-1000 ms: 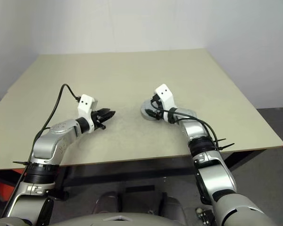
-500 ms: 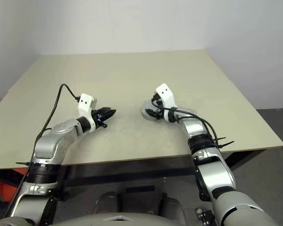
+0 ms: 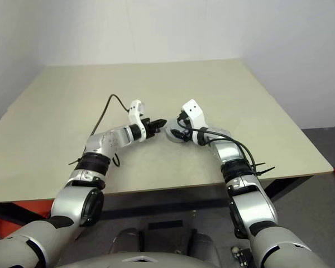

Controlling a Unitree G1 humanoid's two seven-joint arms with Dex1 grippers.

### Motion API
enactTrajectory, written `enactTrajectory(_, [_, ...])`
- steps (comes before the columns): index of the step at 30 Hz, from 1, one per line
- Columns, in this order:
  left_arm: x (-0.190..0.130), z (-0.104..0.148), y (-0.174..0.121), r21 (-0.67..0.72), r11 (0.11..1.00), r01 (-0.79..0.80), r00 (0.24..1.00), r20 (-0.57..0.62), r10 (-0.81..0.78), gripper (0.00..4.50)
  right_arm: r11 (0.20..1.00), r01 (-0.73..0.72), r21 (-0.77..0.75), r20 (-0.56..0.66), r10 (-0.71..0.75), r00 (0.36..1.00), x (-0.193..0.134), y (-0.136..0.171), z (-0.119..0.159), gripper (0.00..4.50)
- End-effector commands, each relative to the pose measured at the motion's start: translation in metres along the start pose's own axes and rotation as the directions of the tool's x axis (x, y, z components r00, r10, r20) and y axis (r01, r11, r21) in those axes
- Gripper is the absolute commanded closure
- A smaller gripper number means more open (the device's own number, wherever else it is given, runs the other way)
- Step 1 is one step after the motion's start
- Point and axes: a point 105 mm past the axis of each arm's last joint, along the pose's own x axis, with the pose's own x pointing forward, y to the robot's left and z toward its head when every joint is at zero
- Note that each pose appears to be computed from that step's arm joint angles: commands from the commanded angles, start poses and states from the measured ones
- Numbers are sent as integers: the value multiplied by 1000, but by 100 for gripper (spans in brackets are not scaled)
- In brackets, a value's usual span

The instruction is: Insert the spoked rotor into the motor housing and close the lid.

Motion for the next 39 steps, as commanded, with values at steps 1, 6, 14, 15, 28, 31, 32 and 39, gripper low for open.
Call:
enactTrajectory(1, [7, 10, -12, 33, 998, 46, 999, -3, -46, 446, 999, 46, 0, -49, -46, 998, -5, -6, -13, 133])
enactTrajectory(6, [12, -1, -6, 52, 999, -1, 999, -54, 4, 446, 998, 70, 8, -40, -70, 997, -8, -10, -11, 133])
enactTrajectory(14, [14, -3, -8, 52, 999, -3, 998, -66, 7, 450, 999, 35, 16, -33, -34, 999, -10, -8, -3, 59])
enactTrajectory(15, [14, -3, -8, 52, 999, -2, 998, -67, 5, 450, 999, 40, 11, -31, -39, 999, -10, -8, -2, 28])
enactTrajectory(28, [15, -4, -13, 51, 998, 21, 997, -75, -17, 450, 994, -16, -111, 144, 32, 989, -47, -8, 69, 4])
enactTrajectory(31, [16, -5, -18, 49, 998, 47, 996, -83, -43, 450, 996, 8, -85, 199, 9, 980, -61, -14, 89, 4])
enactTrajectory(32, [16, -5, -20, 48, 997, 59, 995, -87, -55, 450, 998, 20, -53, 212, -9, 977, -65, -18, 94, 4])
enactTrajectory(39, [18, -7, -26, 52, 995, 83, 992, -99, -78, 450, 914, 111, 390, 44, -139, 989, -84, -55, 40, 4])
